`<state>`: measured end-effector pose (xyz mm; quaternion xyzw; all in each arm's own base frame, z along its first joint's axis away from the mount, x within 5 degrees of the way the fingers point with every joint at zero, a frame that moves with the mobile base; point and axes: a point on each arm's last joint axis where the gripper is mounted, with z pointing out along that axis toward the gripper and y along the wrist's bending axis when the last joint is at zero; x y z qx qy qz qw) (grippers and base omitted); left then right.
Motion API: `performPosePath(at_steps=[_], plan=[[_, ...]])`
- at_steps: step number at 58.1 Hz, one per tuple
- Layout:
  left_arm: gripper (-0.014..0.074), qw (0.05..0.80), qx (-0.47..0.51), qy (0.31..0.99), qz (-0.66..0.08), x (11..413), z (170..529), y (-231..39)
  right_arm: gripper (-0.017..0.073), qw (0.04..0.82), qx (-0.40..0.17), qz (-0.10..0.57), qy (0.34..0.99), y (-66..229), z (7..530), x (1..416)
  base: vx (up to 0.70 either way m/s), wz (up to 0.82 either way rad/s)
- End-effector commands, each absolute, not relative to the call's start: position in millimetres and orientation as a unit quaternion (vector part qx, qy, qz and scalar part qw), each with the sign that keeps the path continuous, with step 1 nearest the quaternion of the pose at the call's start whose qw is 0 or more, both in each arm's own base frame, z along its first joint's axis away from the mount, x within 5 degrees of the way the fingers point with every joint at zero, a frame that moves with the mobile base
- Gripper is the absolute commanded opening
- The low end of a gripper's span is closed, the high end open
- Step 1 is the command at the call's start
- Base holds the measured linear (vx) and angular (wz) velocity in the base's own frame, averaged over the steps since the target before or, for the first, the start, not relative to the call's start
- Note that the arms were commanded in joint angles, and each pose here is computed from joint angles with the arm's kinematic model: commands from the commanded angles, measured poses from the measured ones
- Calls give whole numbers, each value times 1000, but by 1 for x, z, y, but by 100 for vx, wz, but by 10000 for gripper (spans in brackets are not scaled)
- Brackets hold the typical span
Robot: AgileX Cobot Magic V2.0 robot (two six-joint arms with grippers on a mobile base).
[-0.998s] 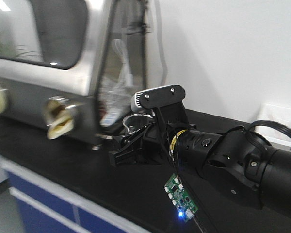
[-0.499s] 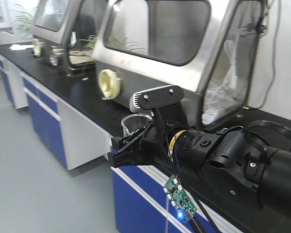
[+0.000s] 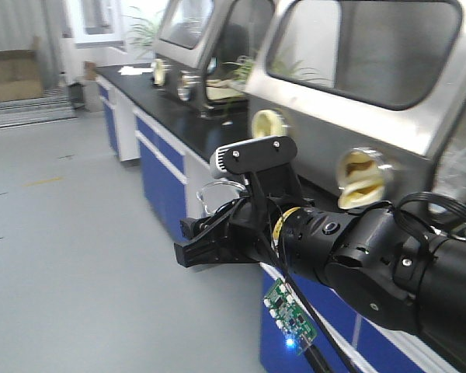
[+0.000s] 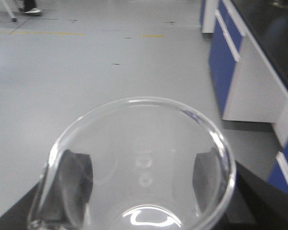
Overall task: Pick beaker and place in left cabinet
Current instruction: 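Hold the beaker in the right gripper while the base drives to the cabinet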
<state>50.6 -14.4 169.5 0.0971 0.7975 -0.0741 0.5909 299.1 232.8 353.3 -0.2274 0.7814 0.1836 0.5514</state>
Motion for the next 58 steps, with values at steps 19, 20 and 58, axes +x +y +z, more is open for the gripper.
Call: performPosePath(at_steps=[19,20,58], plan=[[-6,634,89,764,-81,51,183,-14,9,605,-226,211,734,230,388,292,5,62],[-6,634,89,764,-81,51,183,-14,9,605,-226,211,734,230,388,292,9,69],[-6,634,89,764,-81,51,183,-14,9,605,-226,212,733,230,388,292,18,53]])
